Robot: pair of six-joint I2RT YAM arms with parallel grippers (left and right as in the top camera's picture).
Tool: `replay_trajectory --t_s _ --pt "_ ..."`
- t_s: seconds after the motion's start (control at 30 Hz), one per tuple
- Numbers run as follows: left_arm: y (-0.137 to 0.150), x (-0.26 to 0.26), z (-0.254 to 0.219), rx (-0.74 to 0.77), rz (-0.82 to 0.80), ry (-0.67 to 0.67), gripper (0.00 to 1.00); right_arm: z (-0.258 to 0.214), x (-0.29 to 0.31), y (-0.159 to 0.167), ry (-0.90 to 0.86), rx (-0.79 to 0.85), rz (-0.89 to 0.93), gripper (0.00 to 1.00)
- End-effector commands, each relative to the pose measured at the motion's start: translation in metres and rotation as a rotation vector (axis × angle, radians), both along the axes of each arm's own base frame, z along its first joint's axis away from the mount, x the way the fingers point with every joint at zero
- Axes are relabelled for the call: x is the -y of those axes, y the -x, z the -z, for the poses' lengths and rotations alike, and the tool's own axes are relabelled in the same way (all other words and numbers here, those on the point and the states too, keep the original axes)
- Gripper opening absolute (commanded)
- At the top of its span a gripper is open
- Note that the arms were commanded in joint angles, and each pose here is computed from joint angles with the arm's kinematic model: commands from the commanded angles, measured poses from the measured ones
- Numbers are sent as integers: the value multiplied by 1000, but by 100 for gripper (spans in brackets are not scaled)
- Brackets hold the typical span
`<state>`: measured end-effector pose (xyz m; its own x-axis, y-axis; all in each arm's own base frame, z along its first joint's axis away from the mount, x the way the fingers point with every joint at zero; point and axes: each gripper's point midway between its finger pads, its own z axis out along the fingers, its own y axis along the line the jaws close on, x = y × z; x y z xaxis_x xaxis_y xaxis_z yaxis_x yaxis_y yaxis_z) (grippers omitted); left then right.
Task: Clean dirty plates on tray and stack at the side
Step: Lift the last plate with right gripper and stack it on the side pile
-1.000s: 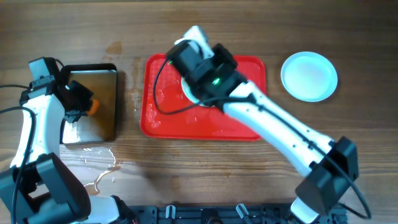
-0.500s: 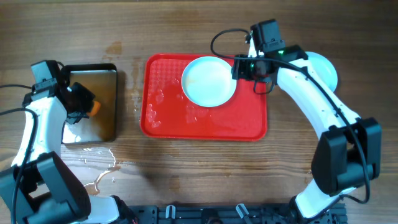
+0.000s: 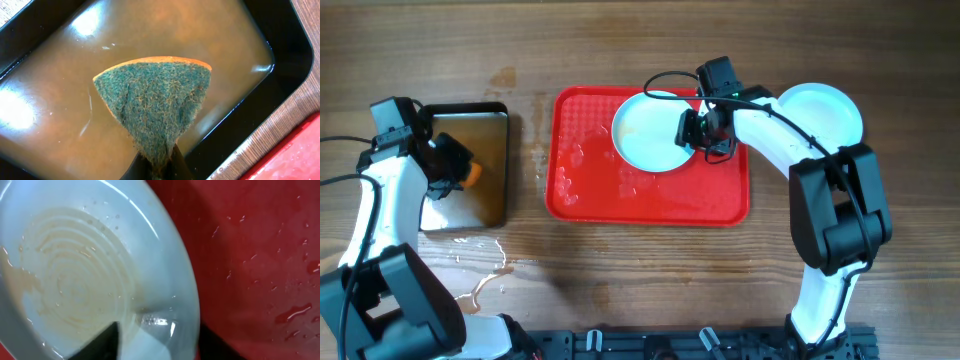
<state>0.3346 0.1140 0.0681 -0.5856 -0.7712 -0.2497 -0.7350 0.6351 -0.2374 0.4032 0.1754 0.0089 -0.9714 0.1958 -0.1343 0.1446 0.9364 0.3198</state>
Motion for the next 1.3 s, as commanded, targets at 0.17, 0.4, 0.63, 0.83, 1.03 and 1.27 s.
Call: replay_trajectory --t_s 0.17,0.4,0.63,0.83,1.03,1.27 --pt "1 3 4 -5 21 11 4 -6 16 -16 153 87 -102 4" --pt "1 2 4 -5 22 10 4 -147 4 -31 609 543 -355 4" --pt "1 2 4 -5 21 11 4 -234 -68 8 959 870 -537 4" --pt "1 3 4 -5 22 11 4 -281 -102 30 1233 1009 -649 4" --pt "1 3 4 -5 22 11 4 -305 -107 33 1297 1058 -596 4" --pt "2 3 4 -9 22 13 4 -260 -100 33 931 991 -434 4"
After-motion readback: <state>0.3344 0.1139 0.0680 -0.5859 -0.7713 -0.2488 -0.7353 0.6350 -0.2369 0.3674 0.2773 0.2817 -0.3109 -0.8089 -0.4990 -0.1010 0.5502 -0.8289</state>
